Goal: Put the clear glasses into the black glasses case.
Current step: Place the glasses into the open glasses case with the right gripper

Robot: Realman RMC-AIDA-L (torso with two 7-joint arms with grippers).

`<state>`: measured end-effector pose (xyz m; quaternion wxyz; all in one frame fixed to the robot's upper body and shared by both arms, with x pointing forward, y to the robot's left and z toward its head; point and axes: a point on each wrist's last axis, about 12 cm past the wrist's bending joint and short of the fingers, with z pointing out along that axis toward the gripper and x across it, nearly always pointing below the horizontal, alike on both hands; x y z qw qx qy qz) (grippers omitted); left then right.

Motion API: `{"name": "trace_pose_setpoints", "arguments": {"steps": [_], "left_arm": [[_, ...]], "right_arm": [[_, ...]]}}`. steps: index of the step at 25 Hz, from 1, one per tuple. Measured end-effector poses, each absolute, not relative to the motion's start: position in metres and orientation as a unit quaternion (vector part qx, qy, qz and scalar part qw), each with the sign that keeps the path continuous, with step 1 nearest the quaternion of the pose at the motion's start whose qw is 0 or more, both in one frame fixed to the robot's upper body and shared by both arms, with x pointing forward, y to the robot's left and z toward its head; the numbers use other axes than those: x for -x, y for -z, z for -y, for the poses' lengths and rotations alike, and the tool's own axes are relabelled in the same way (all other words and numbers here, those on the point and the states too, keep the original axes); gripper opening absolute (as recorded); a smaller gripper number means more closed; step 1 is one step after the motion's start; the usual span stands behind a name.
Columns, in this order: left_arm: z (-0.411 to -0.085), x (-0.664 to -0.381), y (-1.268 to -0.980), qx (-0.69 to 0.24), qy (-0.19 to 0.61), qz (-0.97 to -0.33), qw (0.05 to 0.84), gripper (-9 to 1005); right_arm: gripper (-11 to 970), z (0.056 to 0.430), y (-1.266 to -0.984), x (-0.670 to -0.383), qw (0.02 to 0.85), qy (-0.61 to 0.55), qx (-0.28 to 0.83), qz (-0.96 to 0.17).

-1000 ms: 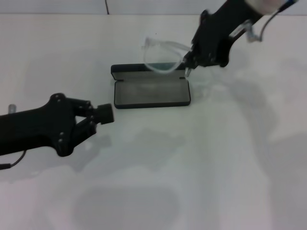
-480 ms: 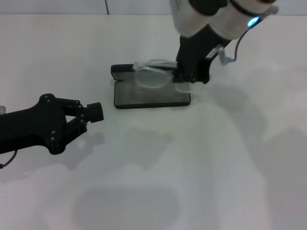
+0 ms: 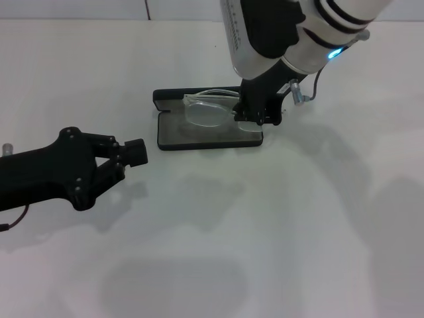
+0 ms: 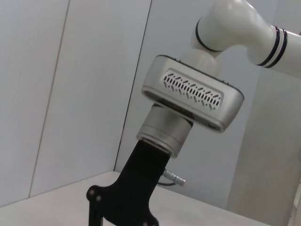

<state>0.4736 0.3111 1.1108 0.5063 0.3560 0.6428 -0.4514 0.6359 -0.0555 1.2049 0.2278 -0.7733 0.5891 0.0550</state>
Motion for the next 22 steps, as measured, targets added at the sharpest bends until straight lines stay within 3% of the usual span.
{"name": "trace_pose_setpoints", "arguments": {"steps": [22], "left_arm": [[-0.306,-0.479,-1.113,-0.36,0.454,-0.637,0.508,88]], "right_arm": [[78,0.045,-1.19,-0.635,0.242,-0.04,0.782,-0.573]]}}
